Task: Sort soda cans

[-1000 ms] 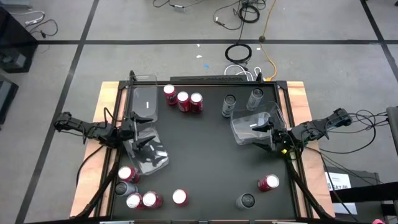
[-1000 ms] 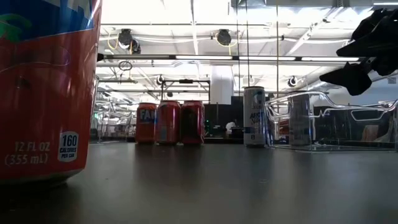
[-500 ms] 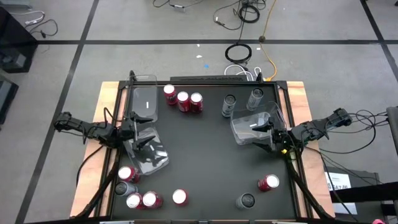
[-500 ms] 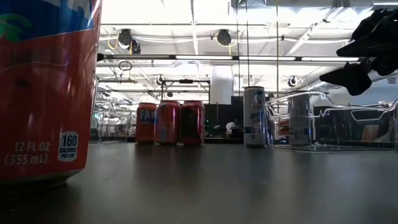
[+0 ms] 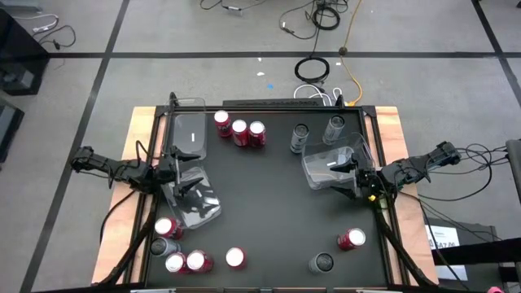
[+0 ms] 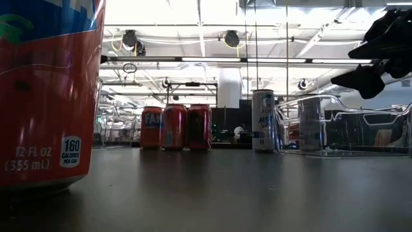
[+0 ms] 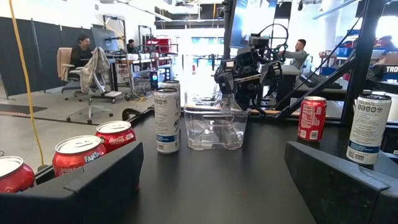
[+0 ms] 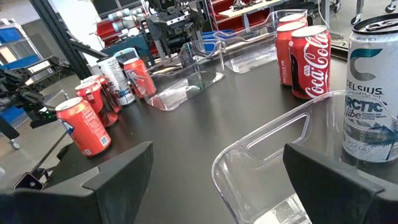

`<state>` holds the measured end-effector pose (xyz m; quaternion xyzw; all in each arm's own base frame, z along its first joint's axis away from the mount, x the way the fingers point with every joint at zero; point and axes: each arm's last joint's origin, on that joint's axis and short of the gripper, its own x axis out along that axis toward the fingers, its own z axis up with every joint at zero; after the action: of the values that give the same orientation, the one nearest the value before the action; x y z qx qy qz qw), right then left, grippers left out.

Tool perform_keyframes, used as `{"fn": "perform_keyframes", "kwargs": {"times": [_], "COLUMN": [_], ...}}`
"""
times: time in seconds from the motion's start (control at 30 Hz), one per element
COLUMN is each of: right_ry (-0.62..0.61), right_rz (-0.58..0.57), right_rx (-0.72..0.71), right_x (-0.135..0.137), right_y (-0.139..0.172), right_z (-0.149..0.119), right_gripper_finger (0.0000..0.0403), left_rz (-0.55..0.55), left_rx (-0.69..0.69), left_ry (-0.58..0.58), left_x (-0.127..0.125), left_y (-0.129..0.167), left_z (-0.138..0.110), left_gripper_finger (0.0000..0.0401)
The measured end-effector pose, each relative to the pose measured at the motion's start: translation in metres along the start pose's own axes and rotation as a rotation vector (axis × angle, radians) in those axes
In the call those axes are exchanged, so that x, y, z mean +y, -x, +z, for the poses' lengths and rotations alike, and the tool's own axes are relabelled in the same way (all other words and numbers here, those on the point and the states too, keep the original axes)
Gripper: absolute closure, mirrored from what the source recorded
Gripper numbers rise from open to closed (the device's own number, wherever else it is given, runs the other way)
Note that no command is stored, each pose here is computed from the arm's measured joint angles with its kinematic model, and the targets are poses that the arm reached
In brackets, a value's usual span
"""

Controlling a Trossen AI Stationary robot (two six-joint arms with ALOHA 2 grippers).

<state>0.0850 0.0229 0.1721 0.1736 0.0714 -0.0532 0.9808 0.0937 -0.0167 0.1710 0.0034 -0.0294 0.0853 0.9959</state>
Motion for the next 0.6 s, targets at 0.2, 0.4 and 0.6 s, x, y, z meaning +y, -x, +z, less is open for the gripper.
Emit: {"fn": "perform_keyframes", "kwargs": {"times": [0.2,0.4,0.6], "right_ry": [0.000,0.000,0.000], "right_rz": [0.000,-0.001,0.000], "right_rx": [0.000,0.000,0.000], "right_x": [0.0000,0.0000,0.0000], "right_y": [0.0000,0.0000,0.0000], "right_z": [0.0001,0.0000,0.0001], "right_gripper_finger": [0.0051,0.0051,0.0051], "left_rz": [0.000,0.000,0.000], "left_rx": [0.000,0.000,0.000], "left_ry": [0.000,0.000,0.000], "left_x": [0.0000,0.0000,0.0000], "left_y": [0.0000,0.0000,0.0000], "left_z": [0.0000,0.0000,0.0000], "left_gripper_finger": [0.0001,0.0001,0.0001]}}
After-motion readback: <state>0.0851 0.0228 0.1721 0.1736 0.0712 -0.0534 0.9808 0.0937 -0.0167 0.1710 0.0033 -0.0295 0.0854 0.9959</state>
